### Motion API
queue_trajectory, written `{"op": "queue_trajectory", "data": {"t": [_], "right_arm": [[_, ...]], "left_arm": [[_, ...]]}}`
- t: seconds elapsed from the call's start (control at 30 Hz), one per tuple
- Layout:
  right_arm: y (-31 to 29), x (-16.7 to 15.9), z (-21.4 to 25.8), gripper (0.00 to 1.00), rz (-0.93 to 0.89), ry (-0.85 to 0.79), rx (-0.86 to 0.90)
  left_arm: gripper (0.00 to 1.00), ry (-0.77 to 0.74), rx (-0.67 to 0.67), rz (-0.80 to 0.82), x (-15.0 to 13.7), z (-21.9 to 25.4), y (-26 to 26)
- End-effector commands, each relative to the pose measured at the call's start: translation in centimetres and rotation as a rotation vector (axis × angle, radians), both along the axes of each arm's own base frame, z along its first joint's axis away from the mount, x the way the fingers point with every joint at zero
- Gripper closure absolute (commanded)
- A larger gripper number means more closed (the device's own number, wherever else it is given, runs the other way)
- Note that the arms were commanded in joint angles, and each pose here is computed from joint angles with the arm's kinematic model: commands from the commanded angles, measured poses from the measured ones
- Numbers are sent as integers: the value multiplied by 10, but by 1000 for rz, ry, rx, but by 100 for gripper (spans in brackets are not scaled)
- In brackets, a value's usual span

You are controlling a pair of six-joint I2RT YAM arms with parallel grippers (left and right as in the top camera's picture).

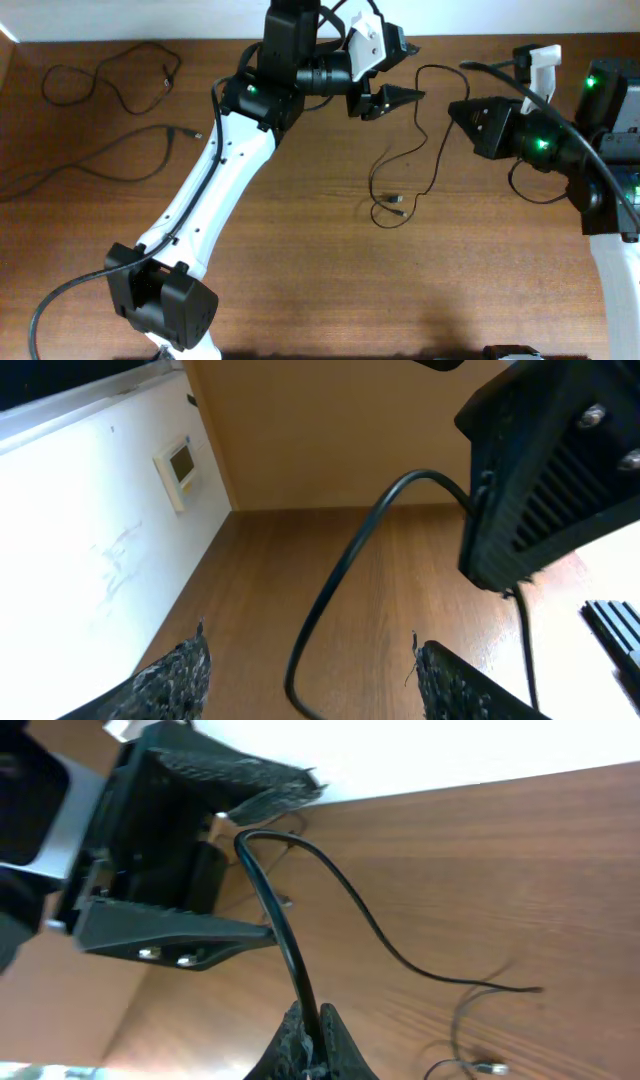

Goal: Untangle cables

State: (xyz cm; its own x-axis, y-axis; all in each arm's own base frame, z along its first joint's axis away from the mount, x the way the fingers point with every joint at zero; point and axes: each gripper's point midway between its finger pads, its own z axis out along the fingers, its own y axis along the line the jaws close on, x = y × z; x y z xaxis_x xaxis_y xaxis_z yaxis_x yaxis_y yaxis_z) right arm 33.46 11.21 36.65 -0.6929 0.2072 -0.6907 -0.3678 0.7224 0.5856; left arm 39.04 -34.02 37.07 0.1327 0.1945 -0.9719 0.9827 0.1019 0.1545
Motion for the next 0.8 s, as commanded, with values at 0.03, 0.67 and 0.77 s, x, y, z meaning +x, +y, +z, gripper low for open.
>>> {"op": "queue_trajectory", "data": {"t": [0.03,0.67,0.77], "right_arm": [[13,-12,13,96,80,-1,73],[-2,-3,0,96,-18,27,5],[-23,6,-14,96,-143,53,-83]], "left_arm": [[32,-43,-10,-32,-10,8,-7],[100,-19,-18,-18,-10,11,-11],[100,54,-39,5,-9,16,-10]]}}
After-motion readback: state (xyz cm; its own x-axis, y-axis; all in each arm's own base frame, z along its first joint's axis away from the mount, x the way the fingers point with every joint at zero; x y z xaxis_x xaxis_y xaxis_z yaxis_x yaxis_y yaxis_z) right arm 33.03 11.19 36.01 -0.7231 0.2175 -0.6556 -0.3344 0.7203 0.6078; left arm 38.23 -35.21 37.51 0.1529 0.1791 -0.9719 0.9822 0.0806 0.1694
